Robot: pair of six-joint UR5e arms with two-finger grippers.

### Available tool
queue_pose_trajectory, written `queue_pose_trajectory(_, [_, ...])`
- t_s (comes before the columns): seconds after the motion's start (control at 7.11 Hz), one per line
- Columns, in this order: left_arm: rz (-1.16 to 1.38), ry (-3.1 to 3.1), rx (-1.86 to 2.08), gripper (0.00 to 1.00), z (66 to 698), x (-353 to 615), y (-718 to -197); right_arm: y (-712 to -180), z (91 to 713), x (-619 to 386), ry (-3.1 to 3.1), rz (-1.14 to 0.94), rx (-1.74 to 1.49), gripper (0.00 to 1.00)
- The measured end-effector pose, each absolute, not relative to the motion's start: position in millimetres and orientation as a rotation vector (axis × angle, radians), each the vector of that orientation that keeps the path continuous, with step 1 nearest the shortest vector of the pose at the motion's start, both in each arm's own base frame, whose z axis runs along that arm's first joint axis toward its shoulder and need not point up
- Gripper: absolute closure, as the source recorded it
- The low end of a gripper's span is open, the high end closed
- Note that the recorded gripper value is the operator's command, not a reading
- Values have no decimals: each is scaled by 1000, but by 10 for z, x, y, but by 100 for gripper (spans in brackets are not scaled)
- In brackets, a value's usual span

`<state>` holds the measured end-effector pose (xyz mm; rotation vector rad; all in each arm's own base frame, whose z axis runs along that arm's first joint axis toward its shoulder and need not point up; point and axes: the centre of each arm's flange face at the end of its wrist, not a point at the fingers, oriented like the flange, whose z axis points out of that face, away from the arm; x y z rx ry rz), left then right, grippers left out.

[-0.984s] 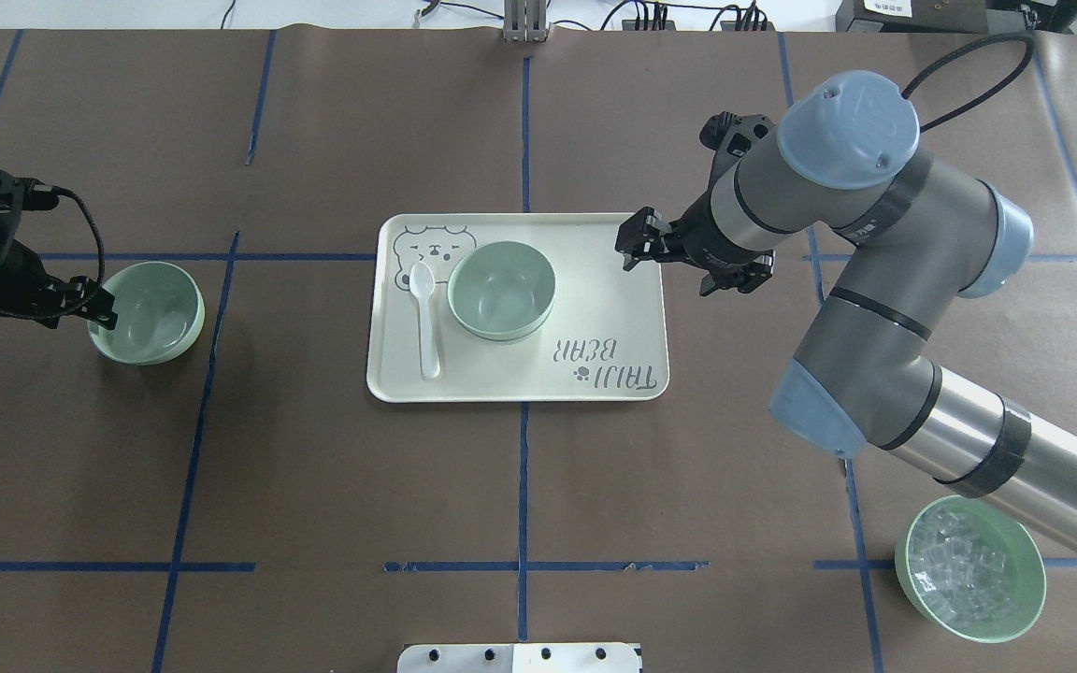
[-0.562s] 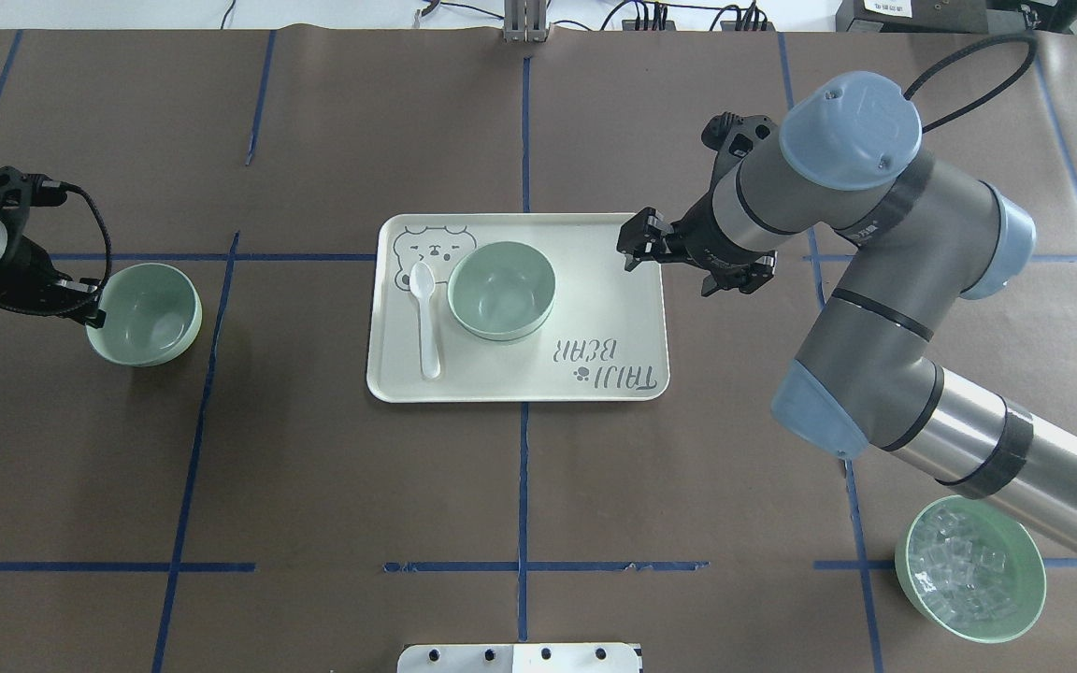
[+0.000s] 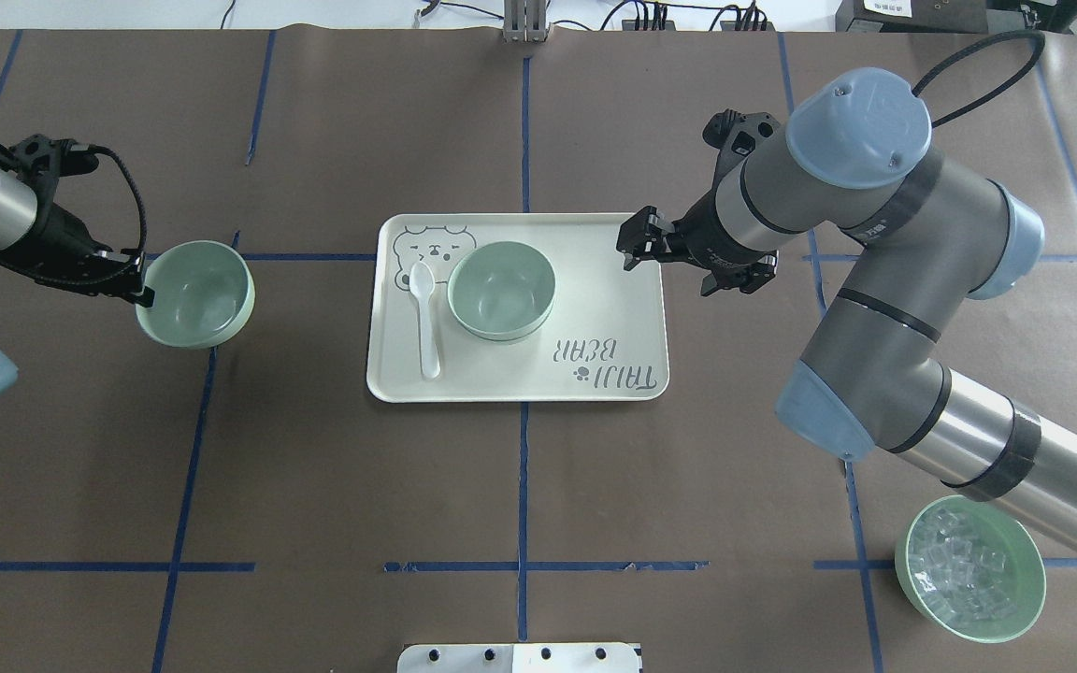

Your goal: Stack green bowls together

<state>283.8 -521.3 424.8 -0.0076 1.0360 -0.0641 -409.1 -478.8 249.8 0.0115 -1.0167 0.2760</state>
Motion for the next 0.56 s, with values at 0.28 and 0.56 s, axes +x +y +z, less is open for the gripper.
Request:
queue_pose_trajectory(0.28, [-201,1142,-105,100,3115,3520,-5329,-4692,2813,-3782,-990,249,30,0])
queue_pose_trajectory(0.56, [-284,1147,-127,100,2256,4380,-5289,-4642,3329,-3425,-926,184,64,0])
